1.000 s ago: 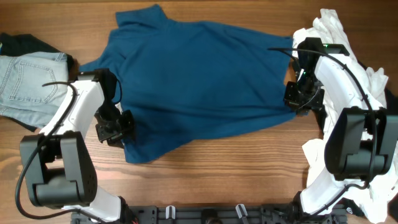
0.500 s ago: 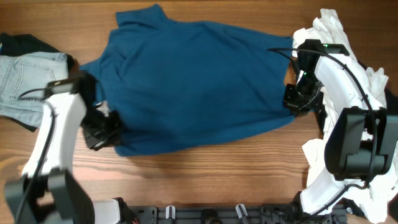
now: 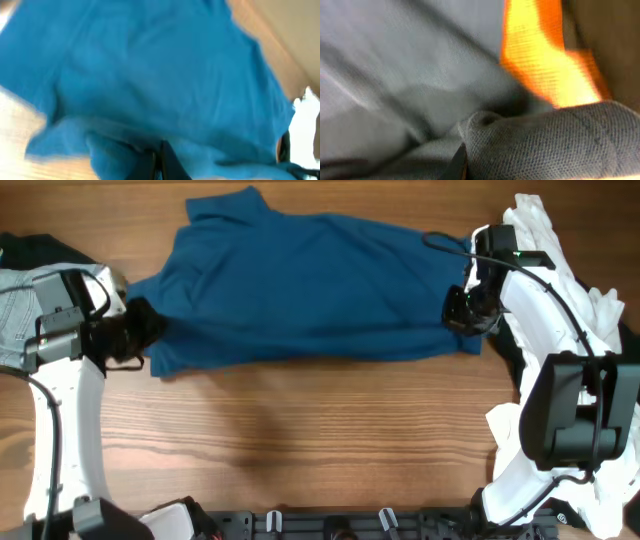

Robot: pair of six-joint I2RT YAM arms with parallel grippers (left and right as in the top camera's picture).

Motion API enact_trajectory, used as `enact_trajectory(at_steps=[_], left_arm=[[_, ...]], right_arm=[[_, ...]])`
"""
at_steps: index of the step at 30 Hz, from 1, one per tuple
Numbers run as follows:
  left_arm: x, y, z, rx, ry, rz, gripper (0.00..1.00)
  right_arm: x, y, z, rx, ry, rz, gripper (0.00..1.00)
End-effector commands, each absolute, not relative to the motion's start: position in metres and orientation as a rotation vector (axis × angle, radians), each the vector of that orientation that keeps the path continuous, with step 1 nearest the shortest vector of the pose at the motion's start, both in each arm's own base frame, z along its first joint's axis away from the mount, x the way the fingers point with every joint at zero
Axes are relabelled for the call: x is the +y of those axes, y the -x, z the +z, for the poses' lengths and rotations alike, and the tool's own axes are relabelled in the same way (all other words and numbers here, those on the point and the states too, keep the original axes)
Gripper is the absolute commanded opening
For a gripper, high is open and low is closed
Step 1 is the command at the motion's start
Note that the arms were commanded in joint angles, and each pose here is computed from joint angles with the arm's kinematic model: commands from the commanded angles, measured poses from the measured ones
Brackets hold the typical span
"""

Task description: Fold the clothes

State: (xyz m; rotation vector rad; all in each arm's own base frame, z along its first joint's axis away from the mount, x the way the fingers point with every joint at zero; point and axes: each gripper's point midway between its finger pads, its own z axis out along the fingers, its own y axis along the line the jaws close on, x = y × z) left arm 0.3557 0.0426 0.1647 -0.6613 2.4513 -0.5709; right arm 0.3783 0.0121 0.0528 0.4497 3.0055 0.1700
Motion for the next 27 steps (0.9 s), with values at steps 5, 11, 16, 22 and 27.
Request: enact_trajectory(at_steps=[5,11,16,22,27], left_arm=[[0.048,-0.411,0.110,2.445,0.669,-0.612,0.05],[0.050,-0.459,0.098,2.331,0.561,-0.593,0.16],[0.052,-0.443,0.091,2.391,0.622,-0.602,0.43],[0.094,-0.363,0.041,2.693,0.911,-0.173,0.56],[0.098,-0.371,0.037,2.670,0.903,-0.158,0.66]], right_arm=[[0.013,-0.422,0.061,2.830,-0.408,0.204,0.18],[0.013,-0.467,0.080,2.632,-0.365,0.228,0.29],[-0.017,-0.436,0.065,2.739,-0.485,-0.017,0.41],[-0.033,-0.368,0.034,2.969,-0.539,-0.217,0.59],[-0.029,-0.363,-0.004,2.936,-0.483,-0.173,0.60]])
